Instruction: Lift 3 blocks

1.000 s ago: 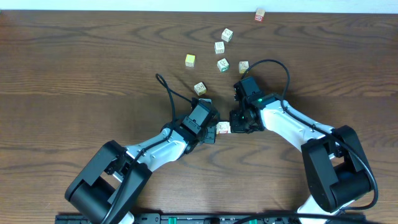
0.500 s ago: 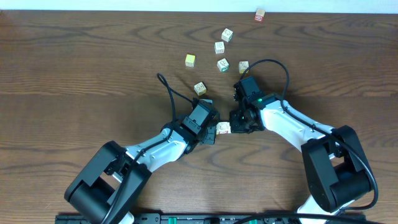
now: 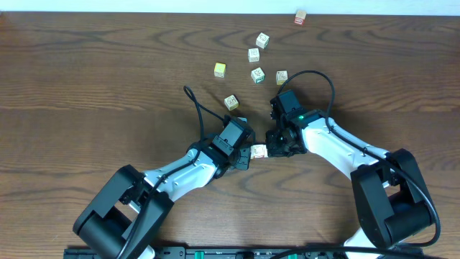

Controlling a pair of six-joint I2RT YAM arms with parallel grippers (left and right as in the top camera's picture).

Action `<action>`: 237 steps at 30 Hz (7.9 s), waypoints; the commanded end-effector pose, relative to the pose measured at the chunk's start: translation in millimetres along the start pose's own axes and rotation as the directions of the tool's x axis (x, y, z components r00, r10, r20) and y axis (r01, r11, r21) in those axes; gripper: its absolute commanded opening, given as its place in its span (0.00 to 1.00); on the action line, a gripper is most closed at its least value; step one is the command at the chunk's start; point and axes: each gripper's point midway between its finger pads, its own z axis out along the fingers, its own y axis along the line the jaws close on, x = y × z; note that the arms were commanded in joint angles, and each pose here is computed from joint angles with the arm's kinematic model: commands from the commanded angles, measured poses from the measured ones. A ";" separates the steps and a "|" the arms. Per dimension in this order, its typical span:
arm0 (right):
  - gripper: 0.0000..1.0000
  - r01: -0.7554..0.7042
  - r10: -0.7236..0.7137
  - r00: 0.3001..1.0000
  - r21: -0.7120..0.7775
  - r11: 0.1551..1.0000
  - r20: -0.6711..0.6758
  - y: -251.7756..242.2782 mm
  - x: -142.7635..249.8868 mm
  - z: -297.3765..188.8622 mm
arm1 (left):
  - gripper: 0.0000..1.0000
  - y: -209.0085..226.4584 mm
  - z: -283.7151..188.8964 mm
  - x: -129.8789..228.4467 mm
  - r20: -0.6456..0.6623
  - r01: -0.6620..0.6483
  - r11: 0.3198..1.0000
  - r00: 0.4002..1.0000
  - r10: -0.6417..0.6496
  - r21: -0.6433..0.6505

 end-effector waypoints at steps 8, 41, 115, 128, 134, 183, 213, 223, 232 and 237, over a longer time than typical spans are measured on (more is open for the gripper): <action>0.01 0.026 -0.033 0.998 -0.163 0.986 -0.045 46.1 15.8 -10.6 | 0.07 -51.3 -22.8 -27.3 0.057 -0.014 0.985 0.998 0.004 0.169; 0.01 -0.059 0.047 0.996 -0.170 0.984 -0.073 51.4 20.1 -10.7 | 0.07 -61.5 -24.9 -26.8 0.054 0.000 0.982 0.998 -0.011 0.188; 0.01 -0.133 0.117 0.990 -0.237 0.962 -0.082 56.5 20.6 -39.2 | 0.07 -94.8 -34.3 -27.9 0.092 -0.063 0.972 0.995 0.043 0.226; 0.01 -0.126 0.108 0.990 -0.230 0.965 -0.093 54.9 24.0 -39.1 | 0.07 -99.3 -46.1 -34.2 0.119 -0.069 0.967 0.992 0.040 0.244; 0.01 -0.104 0.088 0.993 -0.242 0.965 -0.076 58.4 20.0 -44.4 | 0.07 -102.5 -56.4 -39.0 0.143 -0.079 0.963 0.989 0.043 0.256; 0.01 -0.027 0.029 1.000 -0.439 0.898 -0.001 95.5 5.4 -76.1 | 0.07 -110.4 -62.6 -42.7 0.151 -0.089 0.954 0.988 0.046 0.287; 0.01 0.007 0.002 1.000 -0.447 0.894 0.021 95.5 13.1 -95.3 | 0.07 -121.7 -82.6 -47.0 0.175 -0.113 0.933 0.983 0.055 0.342; 0.01 0.030 -0.015 0.999 -0.485 0.874 0.035 105.5 10.2 -103.3 | 0.07 -122.1 -82.7 -47.0 0.175 -0.113 0.932 0.983 0.055 0.344; 0.01 0.054 -0.029 0.998 -0.502 0.863 0.057 114.6 7.9 -106.8 | 0.07 -125.7 -86.3 -52.3 0.189 -0.118 0.929 0.980 0.052 0.352; 0.01 0.054 -0.028 0.998 -0.502 0.863 0.057 114.6 7.6 -106.9 | 0.07 -126.6 -87.2 -53.5 0.192 -0.118 0.928 0.980 0.052 0.353</action>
